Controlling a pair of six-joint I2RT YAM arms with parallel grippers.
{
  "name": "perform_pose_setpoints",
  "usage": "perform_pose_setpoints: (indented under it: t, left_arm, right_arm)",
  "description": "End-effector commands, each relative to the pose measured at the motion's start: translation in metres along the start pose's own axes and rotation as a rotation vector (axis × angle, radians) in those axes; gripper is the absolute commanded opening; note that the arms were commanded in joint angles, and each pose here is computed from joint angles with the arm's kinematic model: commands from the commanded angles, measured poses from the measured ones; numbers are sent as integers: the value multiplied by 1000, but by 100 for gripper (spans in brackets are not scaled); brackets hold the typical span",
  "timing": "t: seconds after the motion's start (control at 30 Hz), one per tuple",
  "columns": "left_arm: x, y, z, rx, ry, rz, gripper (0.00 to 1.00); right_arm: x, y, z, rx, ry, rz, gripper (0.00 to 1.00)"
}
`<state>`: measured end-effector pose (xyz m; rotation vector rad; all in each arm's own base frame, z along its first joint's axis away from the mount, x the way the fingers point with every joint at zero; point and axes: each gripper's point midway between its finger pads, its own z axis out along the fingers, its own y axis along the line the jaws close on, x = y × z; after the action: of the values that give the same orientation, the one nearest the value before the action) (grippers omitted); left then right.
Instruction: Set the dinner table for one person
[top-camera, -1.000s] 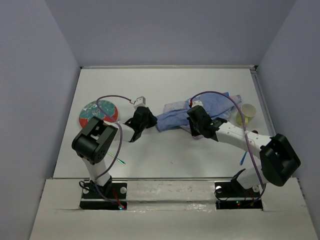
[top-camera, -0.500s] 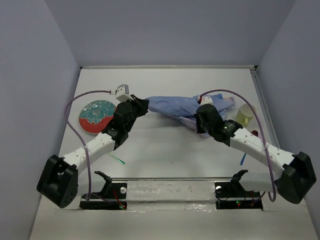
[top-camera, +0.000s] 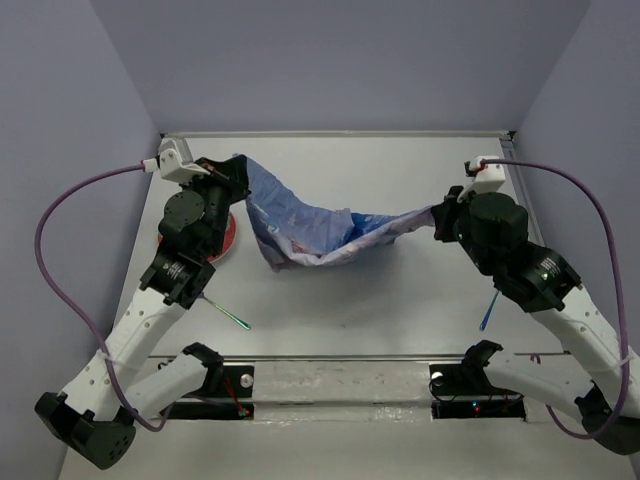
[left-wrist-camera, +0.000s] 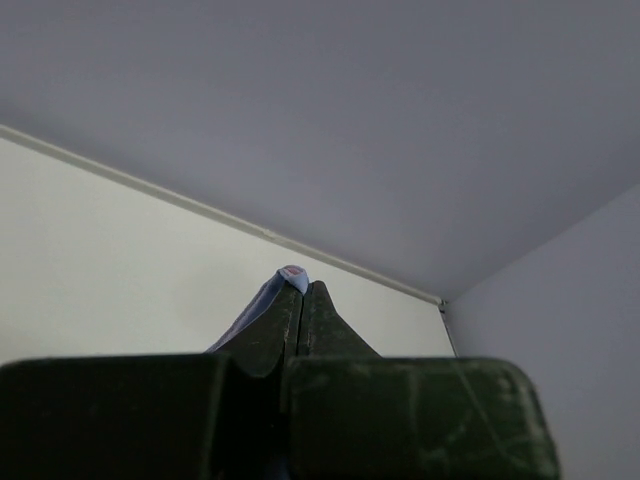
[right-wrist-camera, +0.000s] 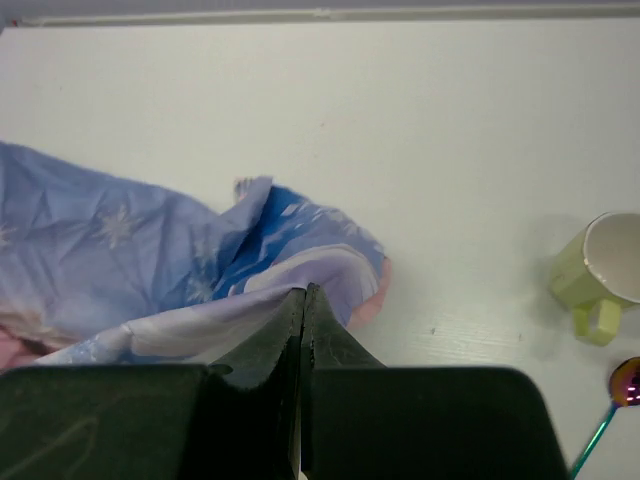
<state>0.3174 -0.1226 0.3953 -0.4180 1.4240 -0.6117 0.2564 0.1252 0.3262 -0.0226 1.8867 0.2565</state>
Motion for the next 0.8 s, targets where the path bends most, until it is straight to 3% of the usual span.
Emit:
perform_pose_setpoints:
  t: [0.0, 0.17, 0.37, 0.77]
  left_arm:
    - [-45, 1, -8, -47, -106, 37, 0]
    - [-57, 14, -17, -91, -143, 51, 0]
    - [-63, 25, 0, -114, -137, 67, 0]
    - [-82, 25, 25, -90, -103, 80, 0]
  right_arm:
    - [-40, -17, -14, 102, -72, -46, 0]
    - [-82, -32, -33, 176, -181, -28, 0]
    - [-103, -32, -14, 280, -188, -97, 0]
    - [-182, -45, -24, 374, -309, -141, 0]
